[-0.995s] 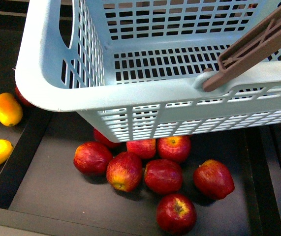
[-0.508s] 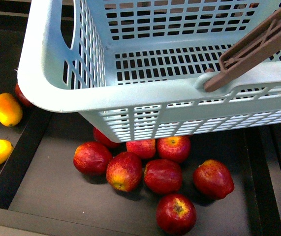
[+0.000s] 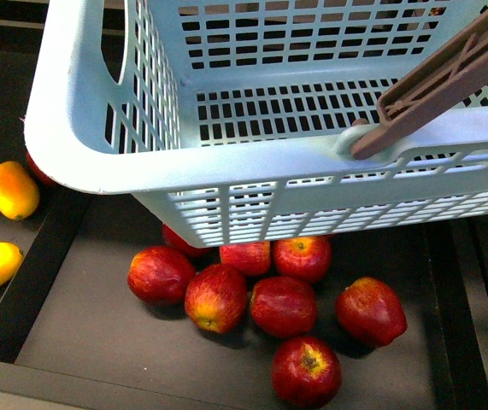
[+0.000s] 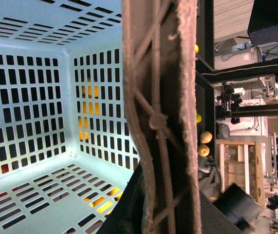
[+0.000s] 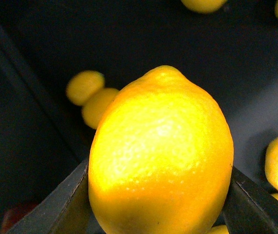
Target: Pick lemon and mango into basket
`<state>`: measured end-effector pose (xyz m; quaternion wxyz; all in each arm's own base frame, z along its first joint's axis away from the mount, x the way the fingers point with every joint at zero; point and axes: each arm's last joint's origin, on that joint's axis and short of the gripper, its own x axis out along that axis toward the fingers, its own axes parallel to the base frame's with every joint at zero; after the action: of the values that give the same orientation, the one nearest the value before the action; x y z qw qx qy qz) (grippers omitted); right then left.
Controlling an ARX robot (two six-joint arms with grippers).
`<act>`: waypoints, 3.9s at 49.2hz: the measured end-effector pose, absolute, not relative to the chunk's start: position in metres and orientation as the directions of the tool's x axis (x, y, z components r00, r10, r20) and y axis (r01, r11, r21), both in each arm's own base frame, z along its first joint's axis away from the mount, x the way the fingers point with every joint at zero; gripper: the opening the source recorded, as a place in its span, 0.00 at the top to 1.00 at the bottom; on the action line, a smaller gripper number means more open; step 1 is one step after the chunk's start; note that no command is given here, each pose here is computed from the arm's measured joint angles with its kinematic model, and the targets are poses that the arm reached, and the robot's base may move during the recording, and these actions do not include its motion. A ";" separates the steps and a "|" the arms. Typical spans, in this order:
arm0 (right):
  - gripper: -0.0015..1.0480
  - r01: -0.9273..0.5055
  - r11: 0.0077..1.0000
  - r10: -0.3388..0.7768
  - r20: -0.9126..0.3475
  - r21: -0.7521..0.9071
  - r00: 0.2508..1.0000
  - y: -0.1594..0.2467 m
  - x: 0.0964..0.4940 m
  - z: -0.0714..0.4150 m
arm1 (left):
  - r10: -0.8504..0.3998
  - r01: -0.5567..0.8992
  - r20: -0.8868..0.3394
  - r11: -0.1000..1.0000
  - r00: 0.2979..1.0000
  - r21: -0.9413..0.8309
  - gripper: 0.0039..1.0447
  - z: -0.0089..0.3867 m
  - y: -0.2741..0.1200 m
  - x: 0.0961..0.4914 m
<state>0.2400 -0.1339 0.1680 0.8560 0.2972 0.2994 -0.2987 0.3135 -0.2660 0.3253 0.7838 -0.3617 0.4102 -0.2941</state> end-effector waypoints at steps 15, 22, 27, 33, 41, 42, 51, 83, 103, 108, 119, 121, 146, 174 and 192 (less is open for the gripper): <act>0.40 0.520 0.737 -0.291 -0.491 0.432 0.821 -0.099 0.223 0.256 | -0.758 0.164 -0.430 0.565 0.490 -0.808 0.95 0.325 -0.266 0.314; 0.40 0.434 0.783 -0.228 -0.444 0.445 0.866 -0.073 0.229 0.270 | -0.758 0.164 -0.430 0.565 0.490 -0.809 0.95 0.325 -0.266 0.313; 0.40 0.367 0.806 -0.162 -0.423 0.464 0.892 -0.050 0.238 0.274 | -0.758 0.164 -0.430 0.565 0.490 -0.808 0.95 0.325 -0.266 0.314; 0.41 0.291 0.827 -0.097 -0.386 0.482 0.917 -0.024 0.249 0.281 | -0.757 0.164 -0.430 0.566 0.491 -0.808 0.95 0.325 -0.266 0.314; 0.41 0.221 0.850 -0.038 -0.362 0.478 0.931 0.003 0.262 0.283 | -0.758 0.164 -0.430 0.565 0.490 -0.809 0.95 0.325 -0.266 0.313; 0.41 0.207 0.853 -0.024 -0.362 0.478 0.932 0.007 0.264 0.282 | -0.758 0.164 -0.430 0.565 0.490 -0.809 0.95 0.325 -0.266 0.313; 0.41 0.144 0.877 0.049 -0.384 0.458 0.922 0.031 0.277 0.269 | -0.757 0.164 -0.430 0.566 0.491 -0.808 0.95 0.325 -0.266 0.314; 0.08 0.268 0.873 -0.152 -0.294 0.408 0.944 -0.019 0.227 0.287 | -0.751 0.158 -0.437 0.573 0.494 -0.805 0.95 0.323 -0.266 0.314; 0.60 0.007 0.999 -0.007 -0.007 0.038 1.000 -0.015 0.179 0.238 | -0.756 0.158 -0.437 0.568 0.488 -0.807 0.95 0.323 -0.266 0.313; 0.76 0.006 1.000 -0.005 -0.010 0.023 1.000 -0.012 0.169 0.225 | -0.755 0.159 -0.437 0.569 0.489 -0.807 0.95 0.323 -0.266 0.313; 0.98 0.000 1.000 0.000 -0.009 0.006 1.000 -0.001 0.154 0.206 | -0.756 0.160 -0.437 0.569 0.488 -0.807 0.95 0.323 -0.266 0.313; 0.98 0.003 1.000 -0.003 -0.007 0.006 1.000 -0.001 0.151 0.203 | -0.758 0.159 -0.436 0.567 0.486 -0.808 0.95 0.323 -0.266 0.313; 0.57 0.003 1.000 -0.003 -0.003 0.004 1.000 0.000 0.133 0.185 | -0.757 0.158 -0.436 0.567 0.486 -0.808 0.95 0.323 -0.266 0.313; 0.08 0.005 1.000 -0.005 -0.003 0.003 1.000 0.000 0.133 0.185 | -0.768 0.162 -0.435 0.560 0.470 -0.812 0.95 0.323 -0.270 0.310; 0.08 0.002 1.000 -0.002 -0.005 0.003 1.000 0.000 0.132 0.184 | -0.751 0.159 -0.438 0.573 0.494 -0.804 0.95 0.323 -0.266 0.313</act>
<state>0.1324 -0.0003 0.1837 1.0000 0.0016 0.0026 -0.0010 0.3132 -0.2661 0.3227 0.7857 -0.3600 0.4114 -0.2896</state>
